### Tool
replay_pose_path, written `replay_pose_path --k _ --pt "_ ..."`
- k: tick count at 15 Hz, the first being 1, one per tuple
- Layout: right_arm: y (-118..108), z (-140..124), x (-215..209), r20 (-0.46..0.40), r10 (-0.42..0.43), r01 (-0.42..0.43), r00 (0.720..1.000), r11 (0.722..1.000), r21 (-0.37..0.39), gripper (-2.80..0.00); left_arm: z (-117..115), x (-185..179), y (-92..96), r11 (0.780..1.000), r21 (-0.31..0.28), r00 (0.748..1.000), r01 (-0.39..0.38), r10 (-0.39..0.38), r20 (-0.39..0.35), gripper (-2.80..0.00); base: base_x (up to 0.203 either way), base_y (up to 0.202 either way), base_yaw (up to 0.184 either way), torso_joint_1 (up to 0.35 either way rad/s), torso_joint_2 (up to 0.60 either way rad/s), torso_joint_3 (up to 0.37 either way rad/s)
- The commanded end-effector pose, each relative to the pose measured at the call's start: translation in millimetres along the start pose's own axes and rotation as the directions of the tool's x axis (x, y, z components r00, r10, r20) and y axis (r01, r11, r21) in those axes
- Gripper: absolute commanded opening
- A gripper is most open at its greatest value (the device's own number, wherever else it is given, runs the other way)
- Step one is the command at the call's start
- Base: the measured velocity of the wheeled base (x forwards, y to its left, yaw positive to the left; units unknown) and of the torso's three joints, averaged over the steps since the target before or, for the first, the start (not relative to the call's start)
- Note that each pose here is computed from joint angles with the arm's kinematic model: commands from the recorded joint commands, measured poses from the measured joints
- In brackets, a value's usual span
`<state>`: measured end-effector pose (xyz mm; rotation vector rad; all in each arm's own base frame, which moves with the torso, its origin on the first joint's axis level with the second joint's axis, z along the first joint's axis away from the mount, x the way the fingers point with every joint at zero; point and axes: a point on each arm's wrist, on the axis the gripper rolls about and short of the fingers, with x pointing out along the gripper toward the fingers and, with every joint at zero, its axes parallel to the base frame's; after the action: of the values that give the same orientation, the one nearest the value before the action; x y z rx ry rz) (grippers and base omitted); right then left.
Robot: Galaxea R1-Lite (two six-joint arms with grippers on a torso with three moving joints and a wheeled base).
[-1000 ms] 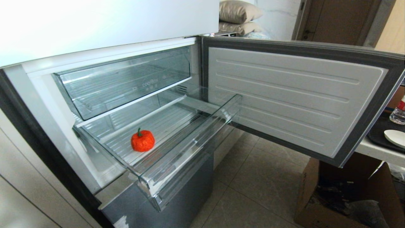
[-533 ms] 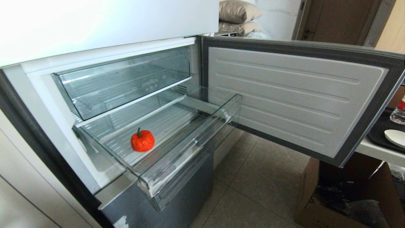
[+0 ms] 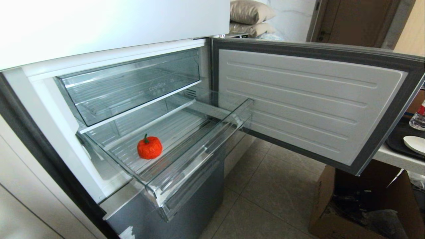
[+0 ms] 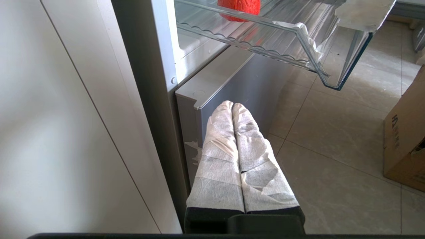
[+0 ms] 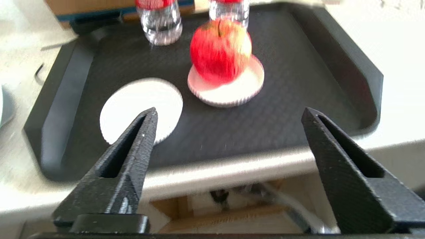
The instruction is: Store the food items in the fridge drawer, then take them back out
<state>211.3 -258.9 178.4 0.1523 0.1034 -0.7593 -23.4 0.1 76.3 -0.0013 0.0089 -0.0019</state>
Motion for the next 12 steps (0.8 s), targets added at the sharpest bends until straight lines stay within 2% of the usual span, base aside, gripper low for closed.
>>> replay_pose_path --k 1,5,9,12 --pt "2 -9 26 -0.01 0.018 -0.018 1.0 1.0 -0.004 0.0 0 0 0.0 1.0 0.0 1.0 0.0 0.0 0.0 -2.8 0.0 0.0 0.0 0.0 0.0 0.0" --pt "9 -11 52 0.004 0.042 -0.042 0.999 0.999 -0.026 0.0 0 0 0.0 1.0 0.0 1.0 0.0 0.0 0.0 -2.8 0.0 0.0 0.0 0.0 0.0 0.0" --pt "19 -13 55 0.002 0.067 -0.067 0.998 0.997 -0.038 0.0 0 0 0.0 1.0 0.0 1.0 0.0 0.0 0.0 -2.8 0.0 0.0 0.0 0.0 0.0 0.0" --pt "23 -3 68 0.041 0.07 -0.067 0.997 0.996 -0.055 0.0 0 0 0.0 1.0 0.0 1.0 0.0 0.0 0.0 -2.8 0.0 0.0 0.0 0.0 0.0 0.0"
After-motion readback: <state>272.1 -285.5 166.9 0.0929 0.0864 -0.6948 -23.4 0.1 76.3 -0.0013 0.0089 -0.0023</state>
